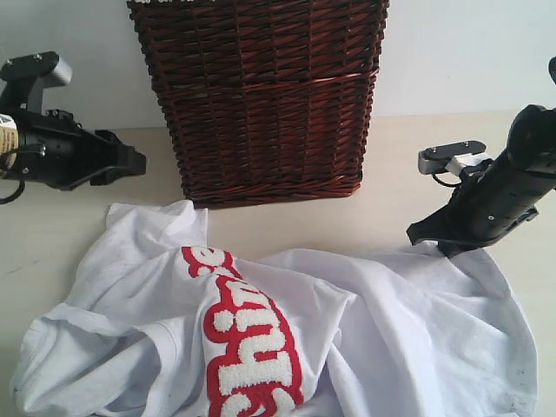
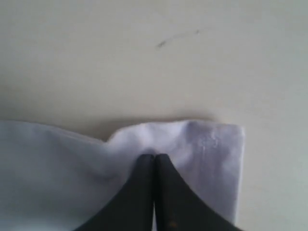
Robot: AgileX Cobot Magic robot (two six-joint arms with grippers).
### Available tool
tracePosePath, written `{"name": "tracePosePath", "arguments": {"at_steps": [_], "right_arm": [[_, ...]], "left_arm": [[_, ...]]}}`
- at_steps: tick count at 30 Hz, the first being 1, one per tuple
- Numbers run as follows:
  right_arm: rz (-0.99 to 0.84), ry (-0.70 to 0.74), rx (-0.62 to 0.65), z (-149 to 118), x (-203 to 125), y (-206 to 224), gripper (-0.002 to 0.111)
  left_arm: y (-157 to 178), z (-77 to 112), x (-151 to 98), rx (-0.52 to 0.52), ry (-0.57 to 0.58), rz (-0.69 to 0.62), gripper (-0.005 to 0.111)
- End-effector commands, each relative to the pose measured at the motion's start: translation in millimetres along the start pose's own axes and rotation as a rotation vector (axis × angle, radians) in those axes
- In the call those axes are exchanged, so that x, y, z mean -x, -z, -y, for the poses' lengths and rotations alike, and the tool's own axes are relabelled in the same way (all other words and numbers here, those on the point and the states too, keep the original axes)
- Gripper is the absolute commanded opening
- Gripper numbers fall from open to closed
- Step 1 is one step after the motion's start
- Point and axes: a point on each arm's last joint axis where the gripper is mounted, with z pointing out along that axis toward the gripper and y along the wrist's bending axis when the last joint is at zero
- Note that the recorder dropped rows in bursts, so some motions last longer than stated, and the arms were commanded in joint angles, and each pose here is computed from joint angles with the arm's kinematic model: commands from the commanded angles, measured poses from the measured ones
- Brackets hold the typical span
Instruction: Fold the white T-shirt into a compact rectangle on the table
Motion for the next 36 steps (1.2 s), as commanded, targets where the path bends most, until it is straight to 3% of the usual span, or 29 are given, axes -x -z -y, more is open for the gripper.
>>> {"name": "tracePosePath", "arguments": {"at_steps": [1,3,6,9,11,14,17,20,23,24,26,28,29,33,36], "right_arm": [[-0.028,-0.02,0.041,-8.0,-4.3,19.8,0.0],[-0.014,0.002,0.059,-15.1,-2.4,30.6,0.0],[0.038,0.065,0.066,-29.7,2.7,46.6,0.0],[0.102,0.102,0.065,-40.9,7.6,61.7,0.0],[0.136,0.118,0.064,-45.2,9.7,71.3,0.0],[0.17,0.123,0.062,-47.6,11.1,82.2,0.0],[0.205,0.125,0.057,-47.9,12.7,91.6,0.0],[0.242,0.125,0.049,-47.8,14.9,97.4,0.0],[0.251,0.128,0.044,-47.4,15.7,97.7,0.0],[0.252,0.13,0.04,-47.1,15.9,97.8,0.0],[0.254,0.133,0.038,-47.0,16.0,97.8,0.0],[0.242,0.127,0.04,-47.0,15.0,97.5,0.0],[0.23,0.129,0.043,-47.2,13.9,97.3,0.0],[0.197,0.131,0.033,-46.2,11.0,96.6,0.0],[0.185,0.126,0.031,-45.8,10.0,96.4,0.0]], "left_arm": [[-12.1,3.7,-26.8,-0.098,0.075,-0.11,0.046],[-17.6,0.9,-36.7,-0.096,0.093,-0.145,0.044],[-20.5,2.3,-42.0,-0.127,0.109,-0.171,0.028],[-13.7,8.4,-28.8,-0.182,0.069,-0.134,0.005],[-4.6,5.7,-17.4,-0.146,0.044,-0.081,0.0],[15.4,-11.8,-0.1,0.063,0.031,0.033,0.0],[39.6,-32.2,7.1,0.364,0.004,0.135,0.0],[58.1,-51.8,6.7,0.658,-0.11,0.155,0.0],[68.6,-70.0,-0.3,0.903,-0.189,0.021,0.0],[70.0,-77.7,-3.3,0.989,-0.245,-0.094,0.0],[69.4,-85.3,-4.1,1.043,-0.177,-0.239,0.0],[61.1,-85.5,-4.8,0.941,-0.034,-0.311,0.0],[52.7,-78.8,-5.2,0.825,0.01,-0.355,0.0],[23.1,-46.0,-9.5,0.317,0.058,-0.568,0.0],[10.5,-27.2,-9.9,0.075,0.087,-0.562,0.002]]}}
